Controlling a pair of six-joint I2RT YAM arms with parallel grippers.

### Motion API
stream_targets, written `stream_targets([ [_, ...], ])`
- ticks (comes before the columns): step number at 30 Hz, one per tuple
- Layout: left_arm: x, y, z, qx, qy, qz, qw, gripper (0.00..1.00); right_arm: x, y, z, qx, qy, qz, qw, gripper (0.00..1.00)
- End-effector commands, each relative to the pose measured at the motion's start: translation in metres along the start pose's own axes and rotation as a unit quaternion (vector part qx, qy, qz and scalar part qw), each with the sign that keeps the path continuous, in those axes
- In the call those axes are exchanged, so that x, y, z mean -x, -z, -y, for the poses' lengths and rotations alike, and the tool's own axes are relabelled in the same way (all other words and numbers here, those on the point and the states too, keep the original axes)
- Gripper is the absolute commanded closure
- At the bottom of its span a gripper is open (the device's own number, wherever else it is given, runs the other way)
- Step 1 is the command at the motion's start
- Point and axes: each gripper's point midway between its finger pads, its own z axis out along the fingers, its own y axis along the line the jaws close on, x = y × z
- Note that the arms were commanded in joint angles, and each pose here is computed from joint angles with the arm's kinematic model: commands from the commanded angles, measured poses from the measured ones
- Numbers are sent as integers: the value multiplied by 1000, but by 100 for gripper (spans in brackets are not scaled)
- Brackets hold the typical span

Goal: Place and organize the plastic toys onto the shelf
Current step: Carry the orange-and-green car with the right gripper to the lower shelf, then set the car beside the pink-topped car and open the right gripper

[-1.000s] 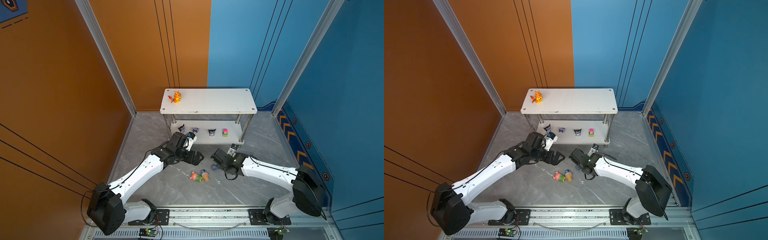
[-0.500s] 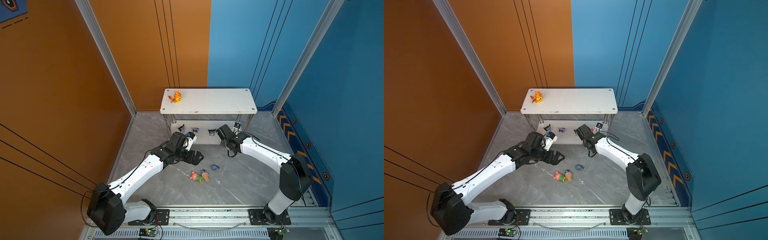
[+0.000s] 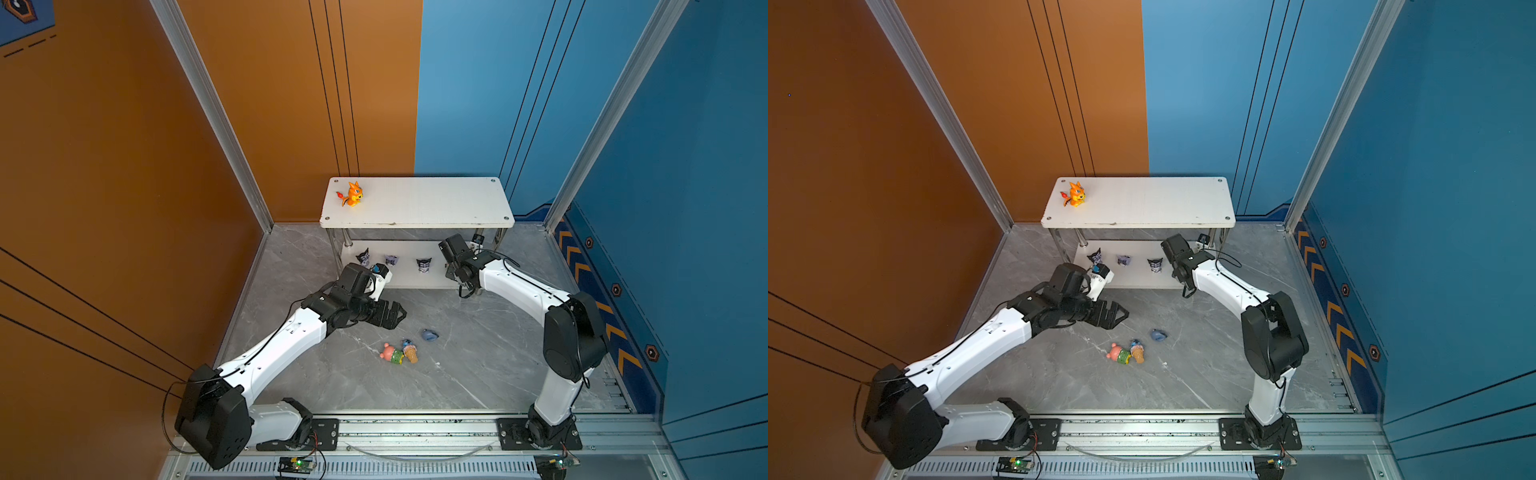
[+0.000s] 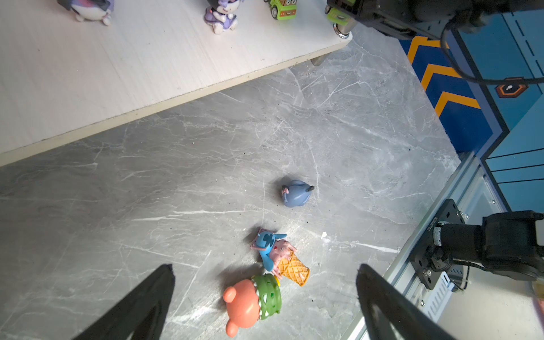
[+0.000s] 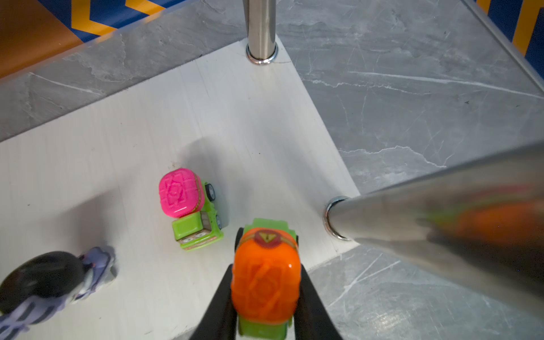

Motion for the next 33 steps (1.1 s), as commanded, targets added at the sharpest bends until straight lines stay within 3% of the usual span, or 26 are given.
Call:
stream_targets([
  [1,0,-3,-1,-10,5,-3,1000,2,5,-4,-8,8,8,-1,1000,73],
  [33,2,-5,-3,-14,10,-5,1000,2,14,-53,1,-23,6,-12,1000,72],
])
